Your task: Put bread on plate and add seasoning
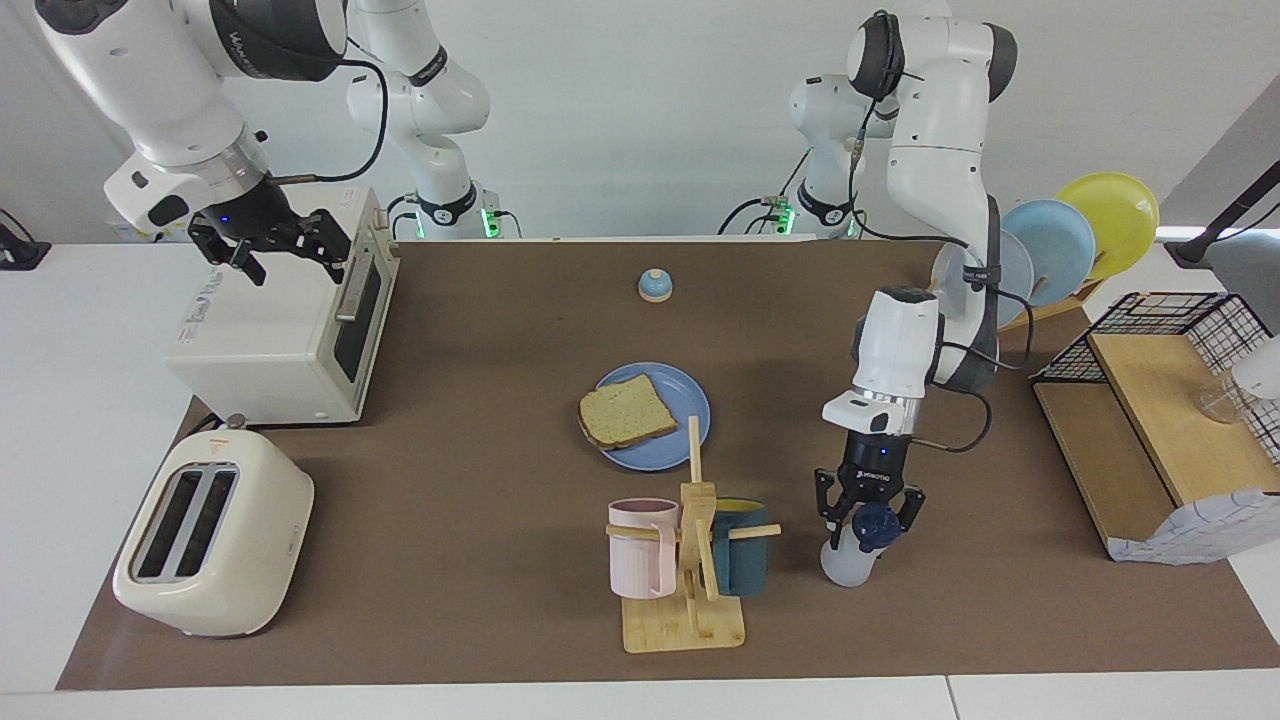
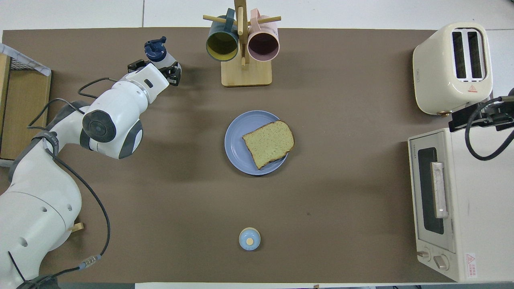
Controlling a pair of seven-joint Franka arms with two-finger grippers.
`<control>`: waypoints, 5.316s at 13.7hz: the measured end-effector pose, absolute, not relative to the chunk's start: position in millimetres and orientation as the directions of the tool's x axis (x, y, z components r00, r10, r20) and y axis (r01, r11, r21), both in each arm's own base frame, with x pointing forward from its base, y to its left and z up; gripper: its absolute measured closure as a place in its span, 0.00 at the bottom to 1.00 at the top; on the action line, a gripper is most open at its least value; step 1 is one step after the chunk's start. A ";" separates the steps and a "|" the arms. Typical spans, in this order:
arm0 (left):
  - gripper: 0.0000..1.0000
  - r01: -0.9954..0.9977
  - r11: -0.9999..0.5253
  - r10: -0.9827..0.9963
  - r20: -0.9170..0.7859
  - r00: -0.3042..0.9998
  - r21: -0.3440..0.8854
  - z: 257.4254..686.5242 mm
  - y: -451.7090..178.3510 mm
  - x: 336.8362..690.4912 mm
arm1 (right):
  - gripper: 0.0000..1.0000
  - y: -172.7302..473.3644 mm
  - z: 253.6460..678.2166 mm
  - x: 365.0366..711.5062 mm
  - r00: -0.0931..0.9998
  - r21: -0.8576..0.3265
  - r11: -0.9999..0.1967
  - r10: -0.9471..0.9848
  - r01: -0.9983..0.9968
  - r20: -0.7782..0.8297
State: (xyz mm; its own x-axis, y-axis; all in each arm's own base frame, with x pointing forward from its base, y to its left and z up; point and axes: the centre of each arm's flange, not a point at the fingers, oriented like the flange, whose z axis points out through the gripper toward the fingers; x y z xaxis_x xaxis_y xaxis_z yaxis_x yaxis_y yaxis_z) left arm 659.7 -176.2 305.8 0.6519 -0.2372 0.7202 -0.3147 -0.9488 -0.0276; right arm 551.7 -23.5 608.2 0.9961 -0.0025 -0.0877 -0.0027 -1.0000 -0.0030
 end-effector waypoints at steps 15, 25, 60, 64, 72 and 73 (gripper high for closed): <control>0.00 -0.303 -0.953 -0.230 0.712 0.663 -0.025 298.7 -168.2 660.7 | 0.00 -23.5 608.2 551.7 0.996 -0.003 -1.000 -0.002 -0.003 -0.088; 0.00 -0.277 -0.961 -0.203 0.699 0.686 -0.007 286.2 -136.7 628.7 | 0.00 -23.4 608.2 551.7 0.996 -0.003 -1.000 -0.002 -0.003 -0.088; 0.00 -0.239 -0.968 -0.244 0.065 0.968 -0.080 610.8 -51.4 542.8 | 0.00 -23.5 608.2 551.7 0.996 -0.003 -1.000 -0.002 -0.003 -0.088; 0.00 -0.064 -0.998 -0.064 -0.004 0.998 -0.015 633.0 -59.6 530.5 | 0.00 -23.5 608.2 551.7 0.996 -0.003 -1.000 -0.002 -0.003 -0.088; 0.00 -0.060 -0.998 -0.061 -0.041 0.997 0.015 600.7 -52.7 533.8 | 0.00 -23.4 608.2 551.7 0.996 -0.003 -1.000 -0.002 -0.003 -0.088; 0.00 -0.055 -0.998 -0.056 -0.043 0.998 0.016 602.4 -48.6 533.6 | 0.00 -23.4 608.2 551.7 0.996 -0.003 -1.000 -0.002 -0.003 -0.088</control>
State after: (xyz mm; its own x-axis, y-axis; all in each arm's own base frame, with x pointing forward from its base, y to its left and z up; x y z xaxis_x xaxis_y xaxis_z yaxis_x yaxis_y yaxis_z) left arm 533.6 -48.6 602.4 0.9975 -0.0558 -0.0429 -0.0552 -0.9984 0.0156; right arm 551.7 -23.4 608.2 0.9961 -0.0025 -0.0877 -0.0027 -1.0000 -0.0030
